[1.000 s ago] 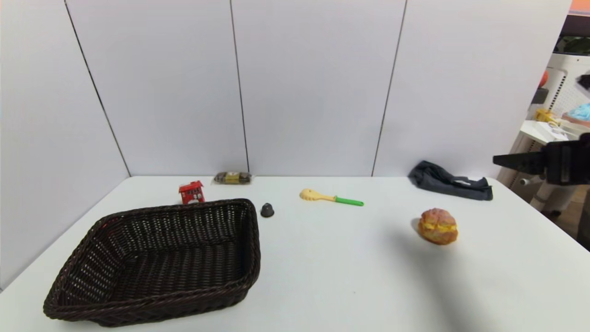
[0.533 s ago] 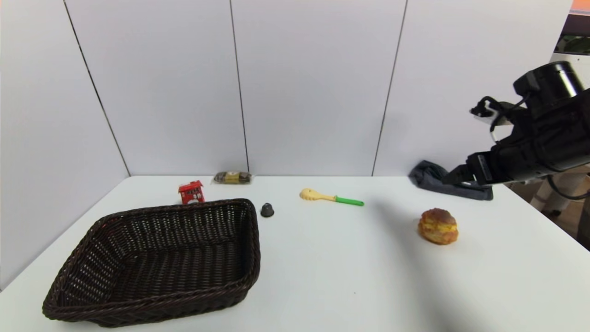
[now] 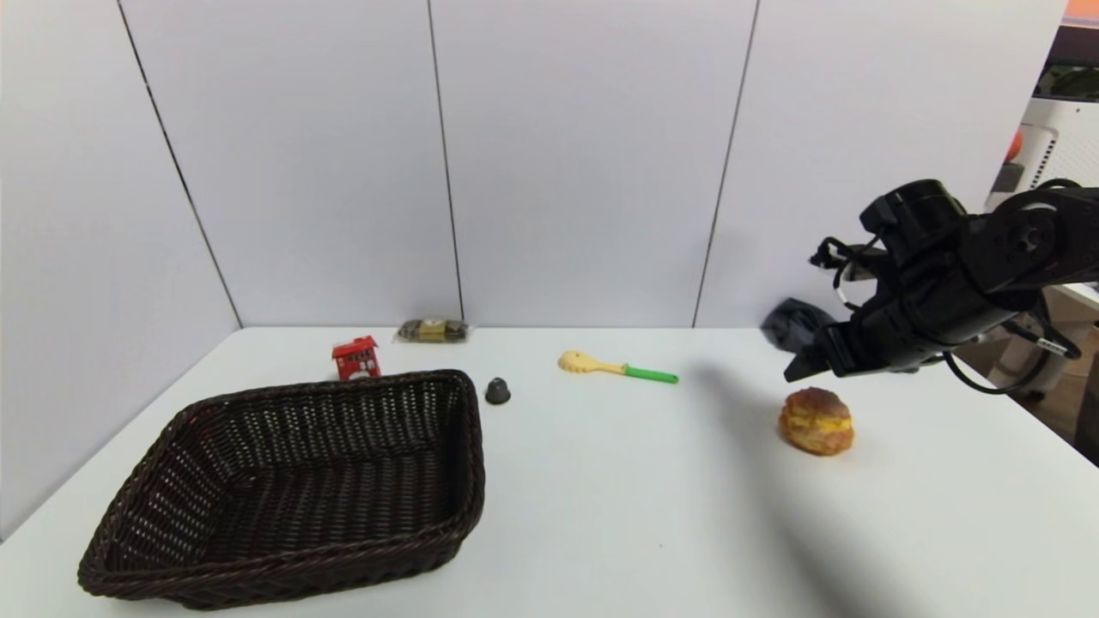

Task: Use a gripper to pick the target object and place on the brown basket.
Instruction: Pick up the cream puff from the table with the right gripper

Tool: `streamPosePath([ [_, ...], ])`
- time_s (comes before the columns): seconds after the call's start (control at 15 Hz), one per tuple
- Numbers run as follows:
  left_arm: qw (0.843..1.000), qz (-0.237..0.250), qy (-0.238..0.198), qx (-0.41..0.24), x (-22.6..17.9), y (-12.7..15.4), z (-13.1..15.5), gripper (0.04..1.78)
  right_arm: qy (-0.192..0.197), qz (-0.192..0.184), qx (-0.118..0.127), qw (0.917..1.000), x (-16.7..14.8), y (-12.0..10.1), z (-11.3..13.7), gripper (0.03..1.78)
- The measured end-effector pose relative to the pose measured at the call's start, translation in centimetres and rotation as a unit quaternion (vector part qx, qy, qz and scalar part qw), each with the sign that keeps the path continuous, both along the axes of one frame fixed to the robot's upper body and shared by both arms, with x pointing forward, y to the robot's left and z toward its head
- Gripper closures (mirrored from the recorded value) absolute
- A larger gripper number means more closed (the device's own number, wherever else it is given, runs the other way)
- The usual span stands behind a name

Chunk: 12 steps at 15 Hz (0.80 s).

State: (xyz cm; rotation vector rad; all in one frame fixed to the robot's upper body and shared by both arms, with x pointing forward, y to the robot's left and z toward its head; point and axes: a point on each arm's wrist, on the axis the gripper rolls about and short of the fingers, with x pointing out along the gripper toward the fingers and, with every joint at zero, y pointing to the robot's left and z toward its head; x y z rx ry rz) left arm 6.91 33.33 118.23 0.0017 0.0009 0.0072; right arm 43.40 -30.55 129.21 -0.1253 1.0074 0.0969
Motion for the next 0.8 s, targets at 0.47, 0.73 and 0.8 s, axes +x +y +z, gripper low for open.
streamPosePath([
  [0.47,1.000,0.000,0.000,0.000,0.0,0.0,0.0,0.13,0.056,-0.010,-0.003,0.9984,1.6,-0.4,-2.9,0.11],
  [0.73,1.000,0.000,0.000,0.000,0.0,0.0,0.0,0.13,0.071,-0.006,-0.003,0.9975,2.5,0.0,-4.2,0.11],
  [0.8,1.000,0.000,0.000,0.000,0.0,0.0,0.0,0.13,0.072,-0.005,-0.004,0.9974,2.6,0.0,-4.4,0.11],
])
